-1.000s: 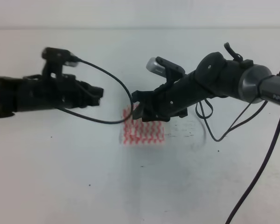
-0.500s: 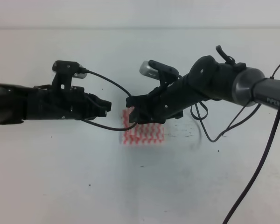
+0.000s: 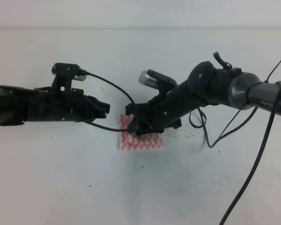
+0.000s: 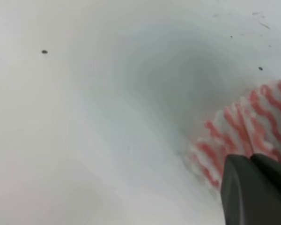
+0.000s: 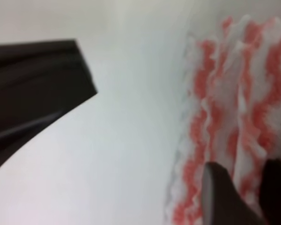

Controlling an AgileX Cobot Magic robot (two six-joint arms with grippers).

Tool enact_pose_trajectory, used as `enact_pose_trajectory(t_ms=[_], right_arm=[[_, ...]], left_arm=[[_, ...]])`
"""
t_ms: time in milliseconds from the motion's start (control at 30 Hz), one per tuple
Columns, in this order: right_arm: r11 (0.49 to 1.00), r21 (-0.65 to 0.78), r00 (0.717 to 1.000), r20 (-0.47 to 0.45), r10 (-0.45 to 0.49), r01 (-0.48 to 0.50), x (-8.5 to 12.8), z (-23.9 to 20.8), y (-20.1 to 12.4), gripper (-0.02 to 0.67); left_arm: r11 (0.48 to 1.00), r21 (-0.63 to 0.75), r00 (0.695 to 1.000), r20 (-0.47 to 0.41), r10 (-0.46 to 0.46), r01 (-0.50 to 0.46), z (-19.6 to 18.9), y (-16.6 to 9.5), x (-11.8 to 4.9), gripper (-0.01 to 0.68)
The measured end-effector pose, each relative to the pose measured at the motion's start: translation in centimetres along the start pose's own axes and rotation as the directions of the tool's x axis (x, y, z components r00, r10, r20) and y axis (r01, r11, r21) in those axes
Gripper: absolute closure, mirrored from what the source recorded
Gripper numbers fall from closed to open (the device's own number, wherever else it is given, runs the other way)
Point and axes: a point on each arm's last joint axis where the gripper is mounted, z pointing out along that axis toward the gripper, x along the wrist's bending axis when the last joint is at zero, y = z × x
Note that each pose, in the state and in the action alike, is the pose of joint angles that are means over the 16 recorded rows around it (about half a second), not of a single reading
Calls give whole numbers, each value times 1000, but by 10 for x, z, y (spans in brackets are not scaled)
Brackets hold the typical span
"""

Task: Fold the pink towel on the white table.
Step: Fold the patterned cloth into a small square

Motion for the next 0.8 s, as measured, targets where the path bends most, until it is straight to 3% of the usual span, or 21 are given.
enact_pose_trajectory(t_ms=[800], right_arm=[[990, 140, 998, -69, -9, 18, 18, 5, -13, 464]], left_arm=[[1000, 2, 999, -35, -22, 22, 5, -4, 6, 678]])
